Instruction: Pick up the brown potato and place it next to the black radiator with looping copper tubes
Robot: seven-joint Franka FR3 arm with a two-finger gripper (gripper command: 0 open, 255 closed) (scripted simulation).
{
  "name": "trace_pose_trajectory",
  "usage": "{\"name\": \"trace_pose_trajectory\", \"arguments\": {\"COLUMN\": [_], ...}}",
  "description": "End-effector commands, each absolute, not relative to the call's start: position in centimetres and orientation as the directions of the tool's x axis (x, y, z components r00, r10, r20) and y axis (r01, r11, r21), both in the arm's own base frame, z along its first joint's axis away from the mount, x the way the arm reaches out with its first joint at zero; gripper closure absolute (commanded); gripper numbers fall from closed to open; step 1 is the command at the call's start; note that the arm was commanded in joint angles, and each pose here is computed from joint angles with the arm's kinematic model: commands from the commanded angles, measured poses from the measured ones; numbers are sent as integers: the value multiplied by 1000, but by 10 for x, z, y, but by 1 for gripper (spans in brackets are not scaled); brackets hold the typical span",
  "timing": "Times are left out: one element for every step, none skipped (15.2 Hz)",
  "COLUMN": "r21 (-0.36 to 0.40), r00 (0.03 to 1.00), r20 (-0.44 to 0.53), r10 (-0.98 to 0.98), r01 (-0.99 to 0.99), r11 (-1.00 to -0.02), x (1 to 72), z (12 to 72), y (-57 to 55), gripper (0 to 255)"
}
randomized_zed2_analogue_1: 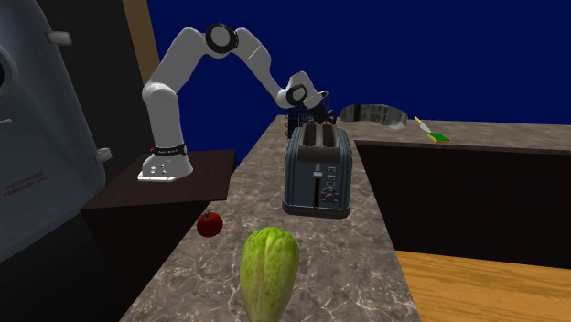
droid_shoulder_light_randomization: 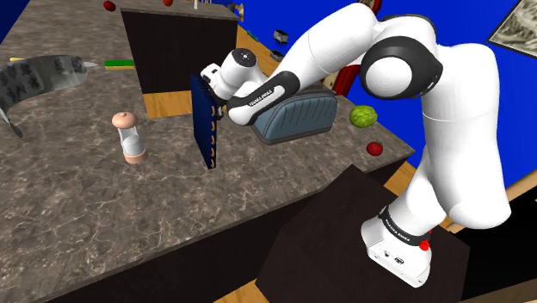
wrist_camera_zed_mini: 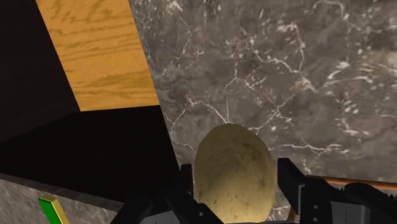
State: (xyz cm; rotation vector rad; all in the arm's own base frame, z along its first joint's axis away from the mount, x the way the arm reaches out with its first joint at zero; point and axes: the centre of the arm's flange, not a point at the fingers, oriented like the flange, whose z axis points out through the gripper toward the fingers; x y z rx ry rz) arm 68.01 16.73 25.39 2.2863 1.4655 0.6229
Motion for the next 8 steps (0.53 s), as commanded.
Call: {"name": "trace_pose_trajectory", "arguments": {"r21": [417, 417, 417, 417, 417, 417, 417, 417], "r00": [407, 407, 407, 407, 407, 407, 407, 407], "r20": [57, 57, 57, 57, 57, 57, 57, 57], "r10": [912, 912, 912, 912, 912, 912, 912, 912], "r01": [820, 820, 820, 820, 820, 820, 820, 820], "r11": [-392, -392, -392, -392, -392, -392, -392, -392], "x": [678, 678, 678, 678, 678, 678, 678, 678], "z": [213, 208, 203, 197, 192, 187, 182, 182], "y": [174, 174, 174, 174, 174, 174, 174, 174], "gripper": [255, 255, 255, 255, 255, 255, 255, 255]}}
